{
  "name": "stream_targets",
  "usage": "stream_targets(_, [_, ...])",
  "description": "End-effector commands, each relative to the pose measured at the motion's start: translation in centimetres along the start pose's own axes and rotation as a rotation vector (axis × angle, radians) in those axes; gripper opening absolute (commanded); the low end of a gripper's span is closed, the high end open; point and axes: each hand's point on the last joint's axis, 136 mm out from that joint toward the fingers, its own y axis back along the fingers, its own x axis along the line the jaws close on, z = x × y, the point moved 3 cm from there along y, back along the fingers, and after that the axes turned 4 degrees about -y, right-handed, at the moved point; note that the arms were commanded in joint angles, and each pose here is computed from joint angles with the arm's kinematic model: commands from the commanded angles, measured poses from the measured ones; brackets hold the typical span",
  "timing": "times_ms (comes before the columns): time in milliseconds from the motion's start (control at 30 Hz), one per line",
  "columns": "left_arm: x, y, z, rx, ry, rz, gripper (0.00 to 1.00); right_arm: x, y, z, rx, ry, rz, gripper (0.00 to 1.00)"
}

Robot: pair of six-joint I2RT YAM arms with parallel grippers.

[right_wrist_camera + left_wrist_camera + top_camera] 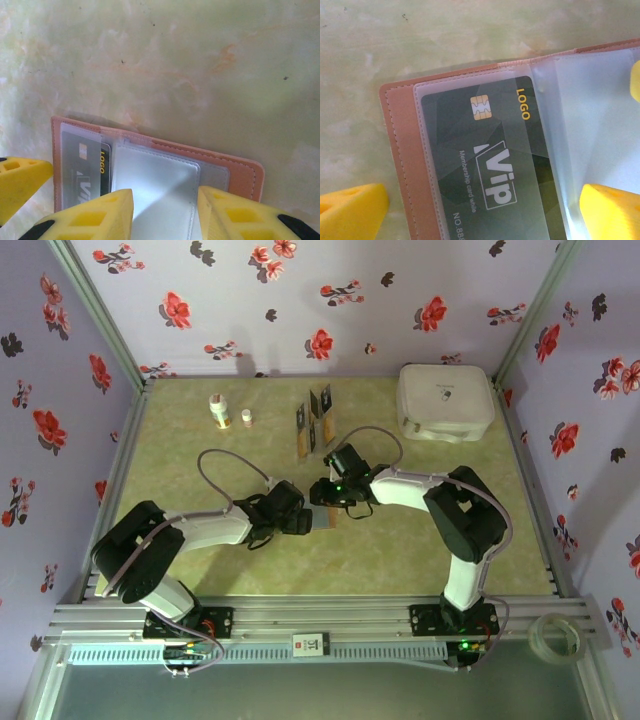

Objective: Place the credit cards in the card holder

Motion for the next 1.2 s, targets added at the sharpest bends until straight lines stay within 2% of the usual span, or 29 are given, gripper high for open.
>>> stream_targets(0, [1.3, -0.7, -2.3, 0.068, -0.021, 0.048, 1.0, -0.7, -0.6, -0.2, 0.01, -0.023, -0.012, 0.38])
stream_targets(300, [1.3, -0.7, -2.3, 0.066, -0.021, 0.048, 1.0, -0.3, -0.8, -0.4, 0.027, -0.022, 0.015, 0.38])
stream_targets(767, [1.3, -0.7, -2.2, 0.063, -0.022, 0.044, 1.0, 1.7, 0.3, 0.0, 0.014, -0.038, 0.117, 0.31])
stream_targets(1167, [1.4, -0.7, -2.4, 0.066, -0.023, 0.048, 1.0, -1.1, 1.0, 0.8, -0.026, -0.006, -0.02, 0.29])
